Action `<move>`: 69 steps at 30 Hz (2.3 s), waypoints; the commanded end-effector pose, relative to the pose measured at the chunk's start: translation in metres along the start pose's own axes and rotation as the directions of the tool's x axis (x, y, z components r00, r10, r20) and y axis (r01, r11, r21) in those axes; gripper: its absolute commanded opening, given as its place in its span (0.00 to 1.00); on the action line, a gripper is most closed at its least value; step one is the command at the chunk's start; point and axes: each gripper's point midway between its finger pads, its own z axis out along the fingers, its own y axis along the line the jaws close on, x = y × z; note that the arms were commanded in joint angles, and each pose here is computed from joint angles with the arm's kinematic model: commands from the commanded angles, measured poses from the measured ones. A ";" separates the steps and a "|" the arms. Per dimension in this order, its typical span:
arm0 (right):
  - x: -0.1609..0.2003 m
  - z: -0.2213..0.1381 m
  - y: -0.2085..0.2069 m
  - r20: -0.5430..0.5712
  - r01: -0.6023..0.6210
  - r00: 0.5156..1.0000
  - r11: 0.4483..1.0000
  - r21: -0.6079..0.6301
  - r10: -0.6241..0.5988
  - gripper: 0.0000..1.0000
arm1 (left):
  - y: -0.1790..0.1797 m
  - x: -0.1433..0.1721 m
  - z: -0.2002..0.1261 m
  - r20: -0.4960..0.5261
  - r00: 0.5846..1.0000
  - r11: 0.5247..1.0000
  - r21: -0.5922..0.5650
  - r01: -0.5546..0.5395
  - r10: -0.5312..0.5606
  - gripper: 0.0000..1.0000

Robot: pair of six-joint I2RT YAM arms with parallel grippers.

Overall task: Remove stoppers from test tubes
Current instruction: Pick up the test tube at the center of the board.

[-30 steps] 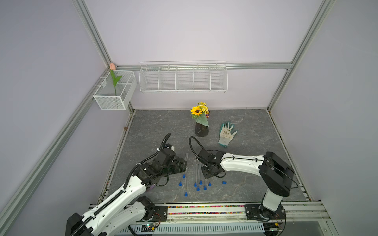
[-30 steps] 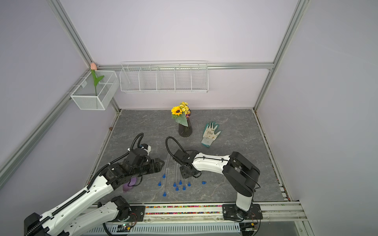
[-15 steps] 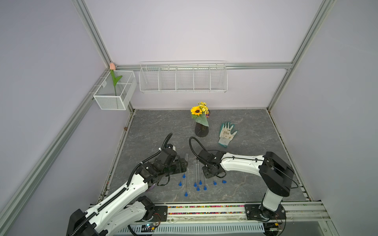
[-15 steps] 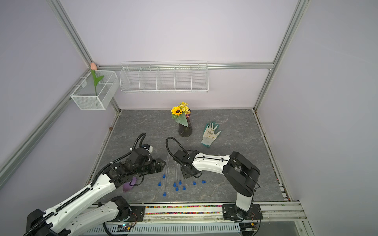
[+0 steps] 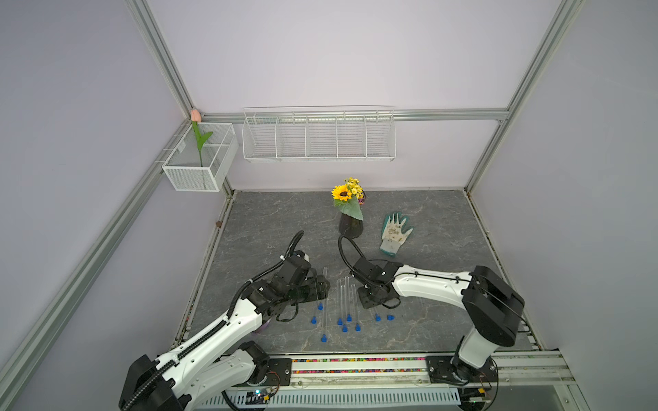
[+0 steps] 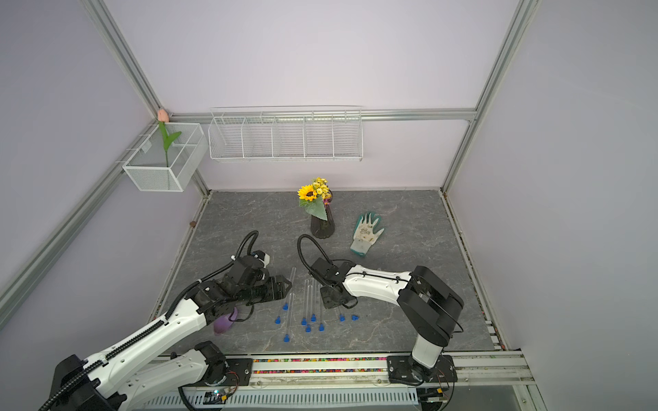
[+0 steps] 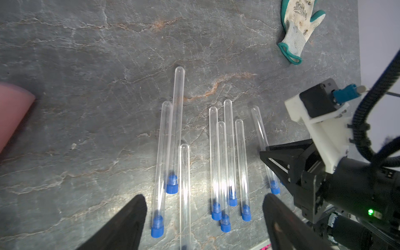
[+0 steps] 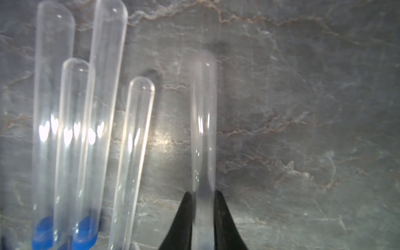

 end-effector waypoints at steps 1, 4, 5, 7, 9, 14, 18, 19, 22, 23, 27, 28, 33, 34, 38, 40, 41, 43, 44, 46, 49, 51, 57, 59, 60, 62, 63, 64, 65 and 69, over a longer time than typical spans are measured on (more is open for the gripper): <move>-0.006 -0.010 0.002 0.032 -0.007 0.999 0.999 -0.054 0.009 0.17 | -0.010 -0.009 -0.002 0.014 1.000 0.999 0.033 0.018 -0.019 0.86; -0.009 -0.015 0.001 0.049 -0.015 0.999 0.996 -0.085 0.020 0.17 | -0.014 -0.010 0.000 0.008 1.000 0.999 0.046 0.024 -0.024 0.86; -0.010 -0.016 0.001 0.055 -0.016 0.998 0.995 -0.098 0.021 0.17 | -0.015 -0.011 0.000 0.009 1.000 0.998 0.051 0.027 -0.028 0.86; -0.012 -0.019 0.000 0.064 -0.018 0.998 0.993 -0.116 0.026 0.17 | -0.017 -0.011 0.001 0.005 1.000 0.998 0.057 0.030 -0.030 0.86; -0.014 -0.023 -0.002 0.077 -0.022 0.997 0.991 -0.128 0.032 0.17 | -0.019 -0.012 0.002 0.004 0.999 0.997 0.063 0.034 -0.034 0.86; -0.017 -0.030 -0.009 0.096 -0.044 0.994 0.986 -0.159 0.060 0.17 | -0.023 -0.013 0.004 -0.003 0.999 0.996 0.080 0.040 -0.040 0.86; -0.018 -0.034 -0.016 0.109 -0.056 0.991 0.982 -0.180 0.076 0.17 | -0.028 -0.013 0.009 -0.017 0.999 0.994 0.096 0.049 -0.047 0.86; -0.019 -0.036 -0.017 0.114 -0.059 0.990 0.981 -0.184 0.081 0.16 | -0.030 -0.013 0.011 -0.023 0.999 0.993 0.104 0.051 -0.049 0.86; -0.024 -0.040 -0.021 0.126 -0.076 0.987 0.975 -0.209 0.104 0.16 | -0.036 -0.012 0.015 -0.042 0.998 0.990 0.133 0.054 -0.049 0.86; -0.025 -0.042 -0.021 0.130 -0.079 0.986 0.973 -0.218 0.109 0.16 | -0.038 -0.011 0.017 -0.048 0.998 0.988 0.143 0.056 -0.050 0.86; -0.020 -0.042 -0.027 0.118 -0.095 0.985 0.968 -0.233 0.126 0.16 | -0.047 -0.009 0.023 -0.069 0.996 0.978 0.199 0.061 -0.048 0.87; -0.020 -0.044 -0.028 0.120 -0.100 0.984 0.966 -0.239 0.132 0.16 | -0.050 -0.009 0.024 -0.072 0.996 0.975 0.213 0.061 -0.047 0.87; -0.020 -0.053 -0.031 0.138 -0.109 0.979 0.959 -0.263 0.149 0.16 | -0.065 -0.006 0.029 -0.113 0.993 0.956 0.284 0.068 -0.037 0.87; -0.020 -0.054 -0.032 0.140 -0.110 0.978 0.957 -0.268 0.152 0.16 | -0.069 -0.006 0.029 -0.118 0.992 0.951 0.303 0.069 -0.034 0.87; -0.019 -0.058 -0.036 0.144 -0.119 0.976 0.953 -0.277 0.164 0.16 | -0.088 -0.004 0.028 -0.160 0.987 0.919 0.388 0.066 -0.003 0.87; -0.018 -0.061 -0.037 0.150 -0.122 0.974 0.950 -0.287 0.170 0.16 | -0.095 -0.005 0.029 -0.176 0.984 0.910 0.410 0.066 0.008 0.87; -0.018 -0.063 -0.037 0.155 -0.121 0.973 0.948 -0.295 0.172 0.16 | -0.097 -0.005 0.030 -0.180 0.984 0.906 0.417 0.070 0.007 0.87; -0.018 -0.067 -0.036 0.166 -0.116 0.971 0.943 -0.311 0.174 0.16 | -0.102 -0.008 0.030 -0.178 0.984 0.897 0.436 0.071 0.009 0.87; -0.018 -0.069 -0.035 0.171 -0.113 0.970 0.941 -0.320 0.174 0.16 | -0.106 -0.010 0.030 -0.177 0.984 0.892 0.447 0.067 0.014 0.87; -0.019 -0.075 -0.034 0.184 -0.102 0.968 0.937 -0.333 0.170 0.16 | -0.112 -0.014 0.029 -0.179 0.984 0.885 0.462 0.068 0.018 0.87; -0.020 -0.083 -0.034 0.201 -0.096 0.964 0.933 -0.347 0.173 0.16 | -0.121 -0.020 0.028 -0.176 0.984 0.874 0.481 0.065 0.023 0.87; -0.021 -0.089 -0.033 0.212 -0.091 0.961 0.928 -0.361 0.177 0.17 | -0.128 -0.025 0.027 -0.171 0.985 0.866 0.496 0.058 0.032 0.87; -0.026 -0.111 -0.018 0.254 -0.037 0.953 0.893 -0.448 0.166 0.16 | -0.148 -0.042 0.019 -0.136 0.990 0.837 0.546 0.039 0.043 0.86; -0.028 -0.117 -0.013 0.269 -0.010 0.950 0.878 -0.478 0.158 0.16 | -0.153 -0.046 0.017 -0.126 0.991 0.825 0.564 0.033 0.047 0.86; -0.028 -0.120 -0.009 0.276 0.005 0.949 0.869 -0.495 0.152 0.16 | -0.157 -0.048 0.016 -0.120 0.991 0.819 0.572 0.027 0.051 0.86; -0.029 -0.126 -0.004 0.289 0.028 0.946 0.852 -0.523 0.147 0.16 | -0.159 -0.050 0.017 -0.117 0.992 0.818 0.574 0.026 0.050 0.85; -0.029 -0.128 -0.001 0.296 0.039 0.944 0.842 -0.538 0.145 0.16 | -0.160 -0.050 0.017 -0.119 0.992 0.818 0.575 0.028 0.050 0.85; -0.030 -0.132 0.002 0.305 0.052 0.941 0.833 -0.551 0.143 0.16 | -0.161 -0.051 0.018 -0.119 0.991 0.817 0.576 0.026 0.052 0.84; -0.031 -0.135 0.005 0.314 0.064 0.939 0.823 -0.565 0.143 0.16 | -0.162 -0.051 0.020 -0.120 0.991 0.817 0.576 0.026 0.054 0.84; -0.032 -0.147 0.015 0.338 0.108 0.932 0.792 -0.601 0.130 0.16 | -0.167 -0.050 0.024 -0.130 0.990 0.817 0.576 0.027 0.059 0.82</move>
